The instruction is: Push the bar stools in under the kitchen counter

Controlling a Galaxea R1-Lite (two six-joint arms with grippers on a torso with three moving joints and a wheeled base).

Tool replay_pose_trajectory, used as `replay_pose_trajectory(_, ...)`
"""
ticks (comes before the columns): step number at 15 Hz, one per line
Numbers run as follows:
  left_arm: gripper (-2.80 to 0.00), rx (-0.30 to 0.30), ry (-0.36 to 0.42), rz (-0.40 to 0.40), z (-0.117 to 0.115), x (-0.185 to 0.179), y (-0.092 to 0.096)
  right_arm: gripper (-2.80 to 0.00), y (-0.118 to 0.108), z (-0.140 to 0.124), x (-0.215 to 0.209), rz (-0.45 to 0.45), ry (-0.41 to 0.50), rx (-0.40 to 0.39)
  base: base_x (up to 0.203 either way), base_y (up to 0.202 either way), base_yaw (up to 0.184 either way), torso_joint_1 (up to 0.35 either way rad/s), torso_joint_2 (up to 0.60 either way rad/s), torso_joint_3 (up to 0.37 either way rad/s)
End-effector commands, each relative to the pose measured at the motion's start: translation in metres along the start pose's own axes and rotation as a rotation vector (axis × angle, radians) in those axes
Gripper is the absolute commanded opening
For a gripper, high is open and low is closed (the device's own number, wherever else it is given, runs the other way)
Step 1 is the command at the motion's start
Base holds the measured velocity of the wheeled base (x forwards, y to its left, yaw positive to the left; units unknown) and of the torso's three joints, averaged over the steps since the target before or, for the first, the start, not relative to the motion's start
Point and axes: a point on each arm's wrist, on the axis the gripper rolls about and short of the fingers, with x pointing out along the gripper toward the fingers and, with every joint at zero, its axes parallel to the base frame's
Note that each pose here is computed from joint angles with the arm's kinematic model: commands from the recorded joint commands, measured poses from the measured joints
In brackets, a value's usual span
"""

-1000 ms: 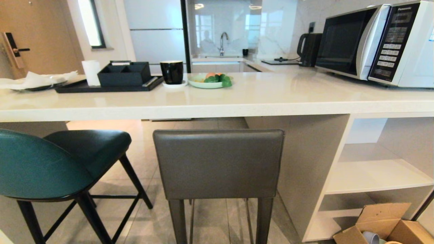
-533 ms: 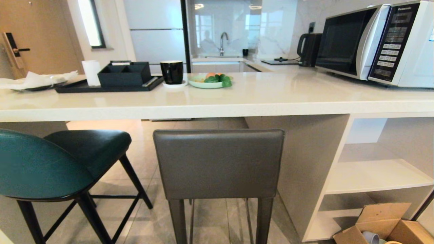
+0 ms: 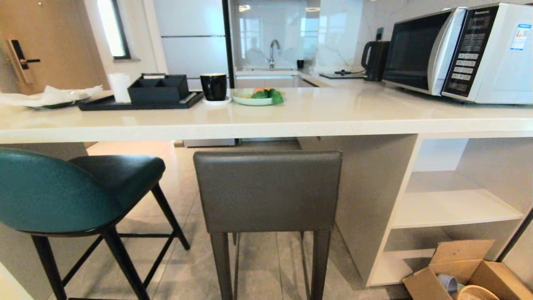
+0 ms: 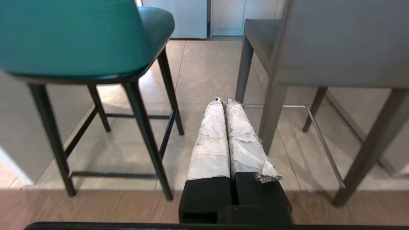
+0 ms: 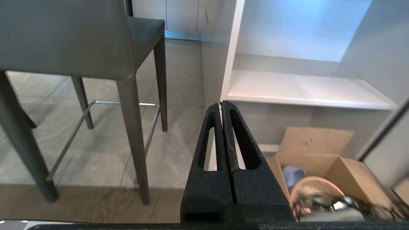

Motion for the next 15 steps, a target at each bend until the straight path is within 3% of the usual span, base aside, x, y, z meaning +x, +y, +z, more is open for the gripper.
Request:
replay_pose_trajectory(1, -2.8, 0.0, 0.003, 0.001, 0.0001, 0.0002, 0.0, -2.8, 0.0, 0.0001, 0.0001, -0.001, 0.002, 0.001, -0.202, 0.0, -0.003, 0.002, 0.0, 0.004)
replay_pose_trajectory(5, -2.8, 0.002, 0.005, 0.001, -0.0001, 0.0002, 0.0, -2.8, 0.0, 0.0001, 0.0001, 0.0, 0.001, 0.0, -0.166, 0.0, -0.002, 0.0, 0.0, 0.003)
replay_pose_trajectory(10, -2.8, 0.001, 0.005, -0.001, -0.0001, 0.0002, 0.0, -2.8, 0.0, 0.0, 0.0001, 0.0, 0.003, -0.002, 0.0, 0.0, 0.0, 0.0, 0.0, 0.0)
replay_pose_trajectory(15, -2.8, 0.002, 0.005, -0.002, -0.0001, 0.0002, 0.0, -2.8, 0.0, 0.0001, 0.0001, 0.0, 0.001, -0.002, 0.0, 0.162, 0.002, 0.001, 0.0, 0.003)
